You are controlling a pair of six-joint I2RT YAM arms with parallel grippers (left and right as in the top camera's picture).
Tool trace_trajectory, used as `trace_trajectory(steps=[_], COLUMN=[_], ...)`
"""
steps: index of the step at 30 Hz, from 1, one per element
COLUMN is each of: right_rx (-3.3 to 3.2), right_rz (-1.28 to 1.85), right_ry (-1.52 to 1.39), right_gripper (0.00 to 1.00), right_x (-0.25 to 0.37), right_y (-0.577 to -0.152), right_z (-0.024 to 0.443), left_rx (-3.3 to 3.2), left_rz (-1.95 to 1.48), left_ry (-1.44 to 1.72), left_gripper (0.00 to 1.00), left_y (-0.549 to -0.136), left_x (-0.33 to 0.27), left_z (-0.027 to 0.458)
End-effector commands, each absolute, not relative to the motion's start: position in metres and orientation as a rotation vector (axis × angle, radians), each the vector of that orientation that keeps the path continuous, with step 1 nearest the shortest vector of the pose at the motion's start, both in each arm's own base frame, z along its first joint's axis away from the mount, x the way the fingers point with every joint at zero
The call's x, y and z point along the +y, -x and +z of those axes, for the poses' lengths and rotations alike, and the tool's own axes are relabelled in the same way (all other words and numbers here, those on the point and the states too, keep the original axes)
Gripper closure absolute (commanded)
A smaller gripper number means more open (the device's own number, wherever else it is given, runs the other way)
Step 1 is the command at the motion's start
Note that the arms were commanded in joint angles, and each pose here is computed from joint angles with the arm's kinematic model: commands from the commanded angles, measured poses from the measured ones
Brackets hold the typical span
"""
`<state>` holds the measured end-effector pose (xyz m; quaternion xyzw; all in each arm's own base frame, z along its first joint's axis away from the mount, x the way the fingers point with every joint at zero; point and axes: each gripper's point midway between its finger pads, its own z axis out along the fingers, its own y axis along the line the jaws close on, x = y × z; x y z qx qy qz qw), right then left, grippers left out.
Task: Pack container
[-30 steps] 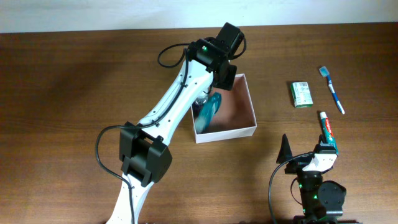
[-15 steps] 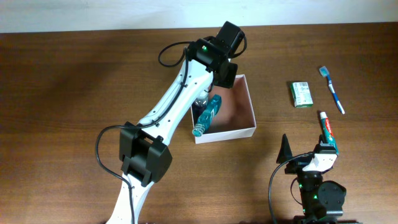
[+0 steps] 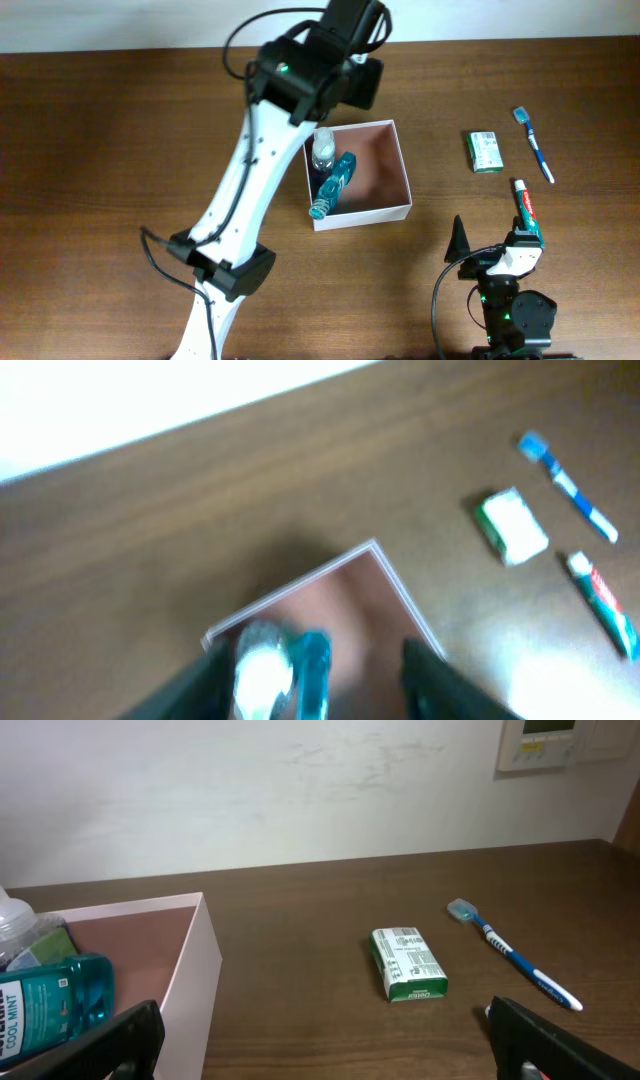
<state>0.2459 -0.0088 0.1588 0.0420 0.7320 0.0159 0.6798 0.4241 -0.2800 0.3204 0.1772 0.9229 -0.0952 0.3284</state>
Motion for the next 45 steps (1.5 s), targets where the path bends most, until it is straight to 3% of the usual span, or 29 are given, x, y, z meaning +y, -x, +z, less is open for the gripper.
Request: trace_trajectory(steps=[1,7,15,25,32,45], right_rx=[1.643,1.643,1.643,1.643,1.644,1.643], right_rz=[0.034,0.034,0.034,0.034,0.034,0.034], right_ry=[-0.112,-0.112,-0.112,-0.112,-0.112,-0.112], right_gripper=[0.02,0.02,0.02,0.02,0.01,0.02], right_x=[-0.011,-0.011,-0.011,-0.011,-0.011,-0.011], right_y=[-0.246,-0.246,-0.246,-0.246,-0.246,-0.246], right_z=[0.156,0.156,0.156,0.156,0.156,0.156], left_rx=[2.375,2.373,2.383,2.667,2.876,2.998], left_rz=[-0.167,-0.244,-0.286,-0.171,-0.281,-0.308], left_ry=[-0.438,-0.497,-0.558,-0.478,-0.543,-0.677], left_gripper=[0.41,0.30,0.01,0.01,0.01,0.01], left_y=[-0.408,-0.391,-0.374,-0.304,-0.253,-0.241], left_x=[-0.252,-0.254,-0.253,-0.189,-0.186,-0.218], left_z=[0.349,0.359,0.367,0.330,0.284,0.179])
